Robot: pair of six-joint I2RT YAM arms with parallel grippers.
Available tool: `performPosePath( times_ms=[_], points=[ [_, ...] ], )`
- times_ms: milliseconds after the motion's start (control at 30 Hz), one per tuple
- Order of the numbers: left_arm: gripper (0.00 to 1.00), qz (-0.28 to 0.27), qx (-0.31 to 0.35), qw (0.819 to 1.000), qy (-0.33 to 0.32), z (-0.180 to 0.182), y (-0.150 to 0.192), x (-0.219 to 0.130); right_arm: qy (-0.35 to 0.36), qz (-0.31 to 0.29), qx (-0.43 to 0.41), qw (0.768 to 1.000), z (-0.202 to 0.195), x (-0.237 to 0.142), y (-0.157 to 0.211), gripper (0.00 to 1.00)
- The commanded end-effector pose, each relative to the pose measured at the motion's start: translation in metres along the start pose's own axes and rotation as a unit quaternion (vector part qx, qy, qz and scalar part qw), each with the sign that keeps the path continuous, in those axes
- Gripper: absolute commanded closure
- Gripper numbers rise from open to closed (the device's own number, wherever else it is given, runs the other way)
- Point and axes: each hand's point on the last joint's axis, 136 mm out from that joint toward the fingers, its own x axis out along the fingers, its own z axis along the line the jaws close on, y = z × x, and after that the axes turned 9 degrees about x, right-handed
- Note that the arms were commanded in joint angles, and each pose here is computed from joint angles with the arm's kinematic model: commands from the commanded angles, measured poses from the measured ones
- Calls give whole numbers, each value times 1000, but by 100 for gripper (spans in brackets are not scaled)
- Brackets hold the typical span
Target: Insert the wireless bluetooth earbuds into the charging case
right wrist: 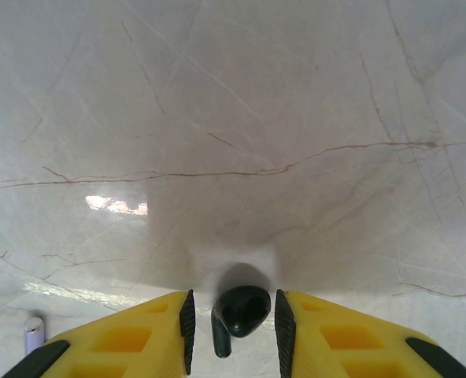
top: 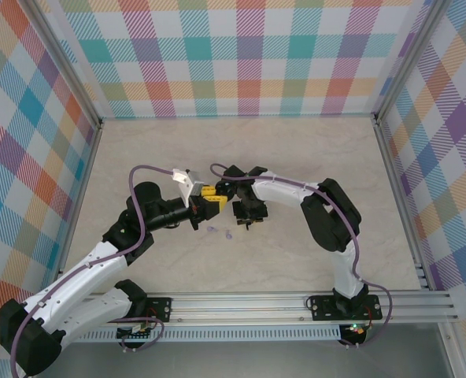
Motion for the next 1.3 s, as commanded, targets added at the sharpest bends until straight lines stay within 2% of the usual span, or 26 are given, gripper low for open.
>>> performPosePath(
  times_ms=[0,533,833,1267],
  points=[
    [92,-21,16,1000,8,-6,-12,-3,16,8,3,1000,0,3,2,65],
    [92,-19,14,1000,4,-5,-8,-3,27,20,3,999,-1,17,8,67],
    [92,-16,12,1000,0,-4,-6,-3,29,19,2,999,-2,20,9,75],
    [92,28,-30,997,-69,25,16,5,-33,-4,37,999,-22,6,-7,76]
  ],
)
